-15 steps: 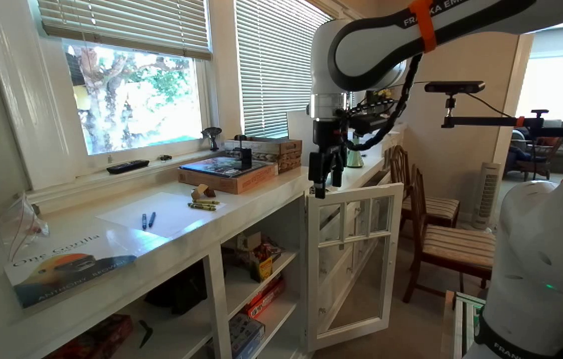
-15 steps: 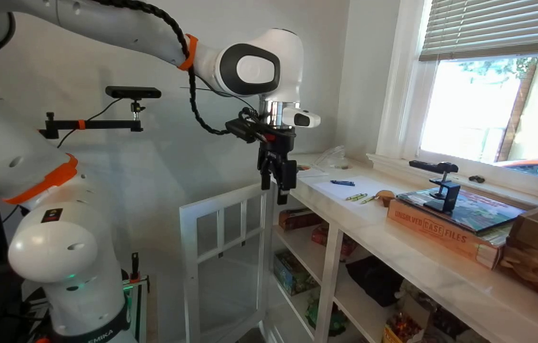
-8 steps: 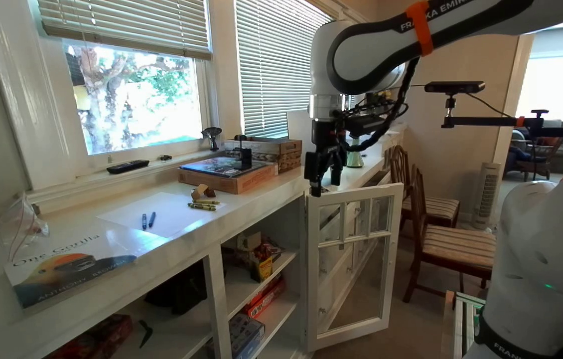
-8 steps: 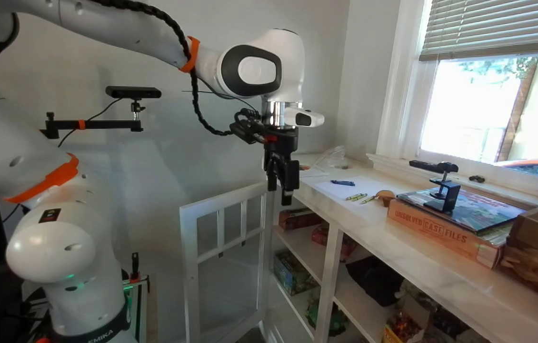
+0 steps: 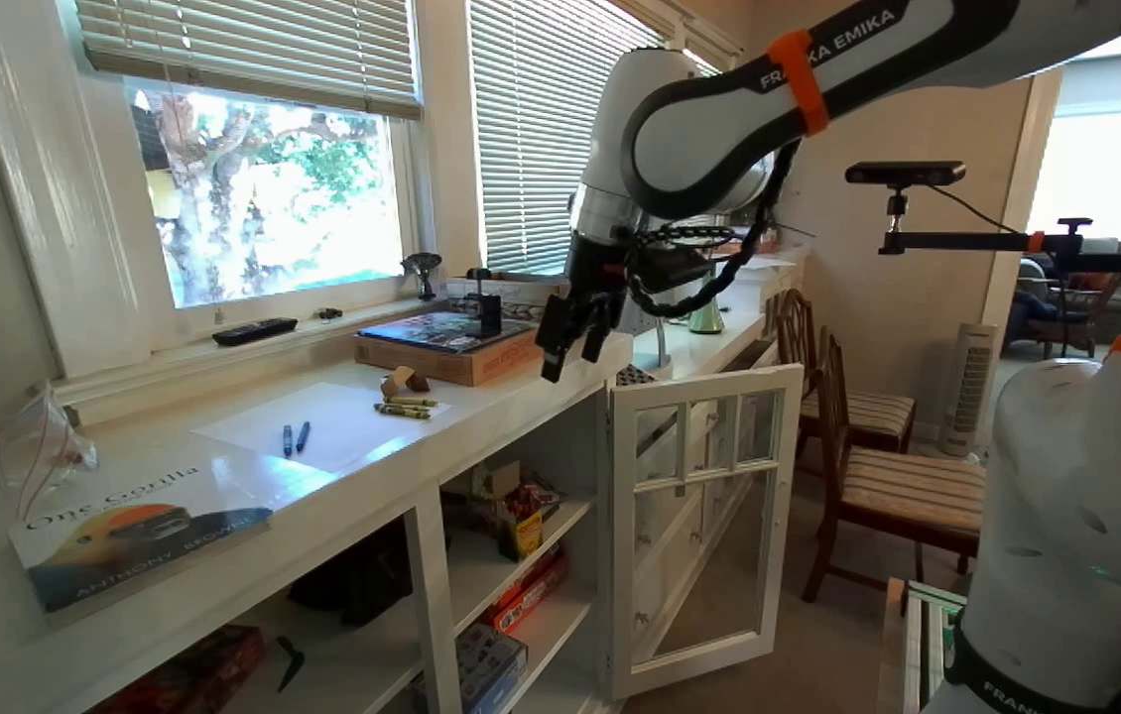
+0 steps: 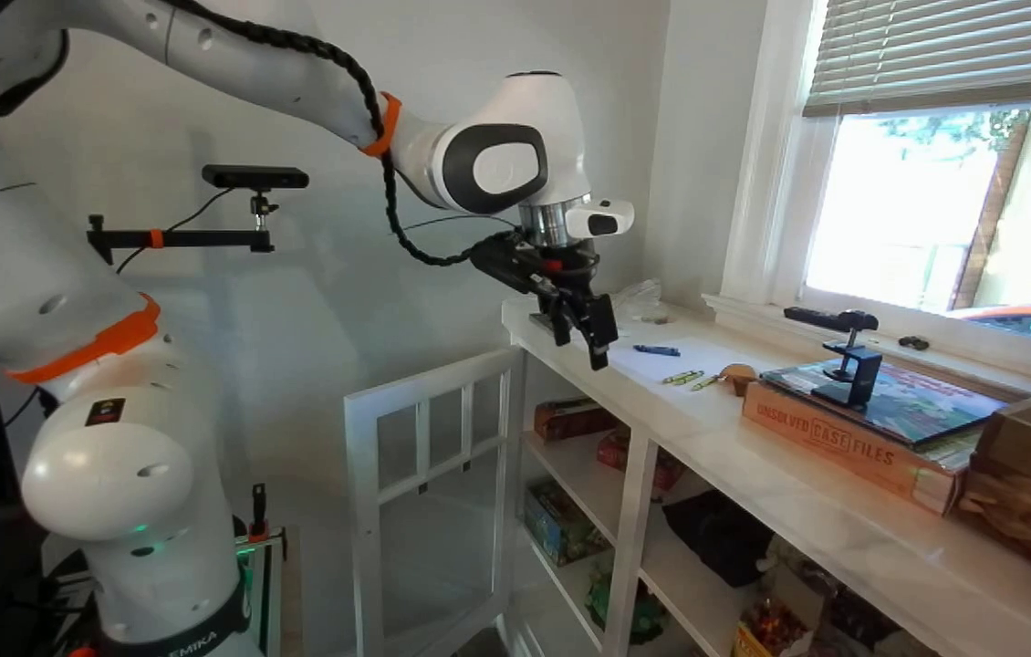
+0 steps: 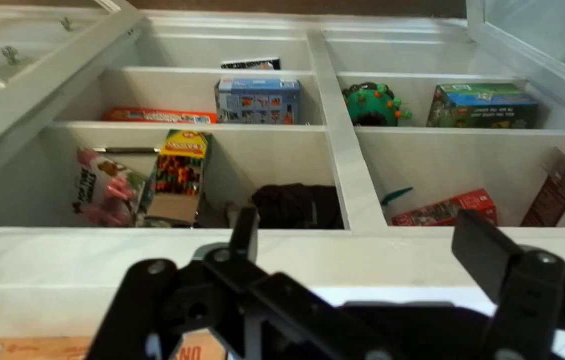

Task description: Use the blue crayon to color the paper

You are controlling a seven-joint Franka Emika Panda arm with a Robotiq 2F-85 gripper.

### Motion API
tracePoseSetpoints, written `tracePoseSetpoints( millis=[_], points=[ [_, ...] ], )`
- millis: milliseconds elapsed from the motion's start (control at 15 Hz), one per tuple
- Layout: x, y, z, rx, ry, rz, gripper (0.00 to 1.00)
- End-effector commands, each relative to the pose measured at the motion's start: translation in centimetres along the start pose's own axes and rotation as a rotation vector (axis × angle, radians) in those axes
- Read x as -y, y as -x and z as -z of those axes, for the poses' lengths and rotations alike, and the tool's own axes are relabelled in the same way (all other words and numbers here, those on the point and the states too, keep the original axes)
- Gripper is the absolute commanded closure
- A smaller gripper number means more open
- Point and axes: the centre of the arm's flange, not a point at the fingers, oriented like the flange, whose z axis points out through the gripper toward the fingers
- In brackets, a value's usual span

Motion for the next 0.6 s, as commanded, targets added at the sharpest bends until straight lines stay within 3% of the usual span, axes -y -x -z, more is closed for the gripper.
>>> tracePoseSetpoints(
  millis=[0,200,267,533],
  points=[
    [1.2,-2.6,-1.7,-0.081,-0.08,0.074,0.0],
    [2.0,-4.1,-2.4,-0.061,-0.152,0.017,0.0],
    [1.8,-2.4,-1.6,-0.079,-0.101,0.036,0.0],
    [1.9,-2.7,-1.7,-0.077,-0.104,0.035,0.0]
  ],
)
